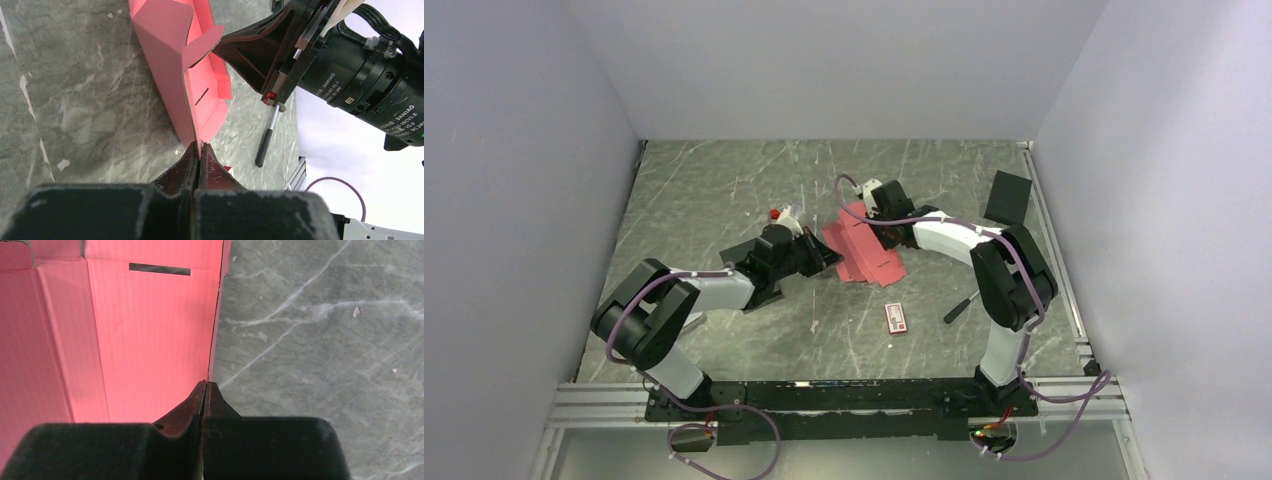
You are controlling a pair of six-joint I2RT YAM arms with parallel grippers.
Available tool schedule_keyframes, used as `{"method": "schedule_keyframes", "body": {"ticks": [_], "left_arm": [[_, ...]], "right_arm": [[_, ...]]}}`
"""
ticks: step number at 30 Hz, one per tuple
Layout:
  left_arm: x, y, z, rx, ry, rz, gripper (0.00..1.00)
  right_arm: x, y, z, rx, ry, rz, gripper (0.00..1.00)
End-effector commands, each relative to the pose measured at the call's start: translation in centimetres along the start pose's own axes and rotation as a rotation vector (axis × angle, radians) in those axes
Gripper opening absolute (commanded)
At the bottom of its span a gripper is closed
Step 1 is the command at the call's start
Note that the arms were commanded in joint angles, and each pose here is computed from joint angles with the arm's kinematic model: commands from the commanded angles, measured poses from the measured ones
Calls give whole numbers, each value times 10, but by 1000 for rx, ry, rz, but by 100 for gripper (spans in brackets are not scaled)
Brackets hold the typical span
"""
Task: Fold the paper box
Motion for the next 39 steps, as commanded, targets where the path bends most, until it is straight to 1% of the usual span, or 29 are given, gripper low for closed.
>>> {"method": "schedule_keyframes", "body": {"ticks": [1,5,20,26,34,36,39], "left_arm": [[-11,7,3,-20,-62,19,0],[-8,7,3,-18,-58,14,0],[-1,6,1,-13,-51,4,0],[2,6,-1,-14,-49,-1,0],[6,4,-2,-8,-49,-7,0],[8,4,-3,-9,-46,-8,0],[11,5,-5,-8,-41,-5,0]], "right_arm": [[43,1,-4,18,195,9,3],[54,-3,-5,35,262,19,7],[67,-23,6,127,363,76,11],[69,-43,15,206,427,131,13],[79,-58,21,269,488,141,25],[77,-52,17,253,489,135,28],[71,-36,6,199,519,146,35]]}}
Point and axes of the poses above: each gripper's point midway between its finger pads, its own z axis out along the fingers, its own x axis along the line the jaws close on, y = z × x, the point moved 1 cm from there along -z, back along the fingers, and after that the axes turned 3 degrees about z, right-handed, at the moved point
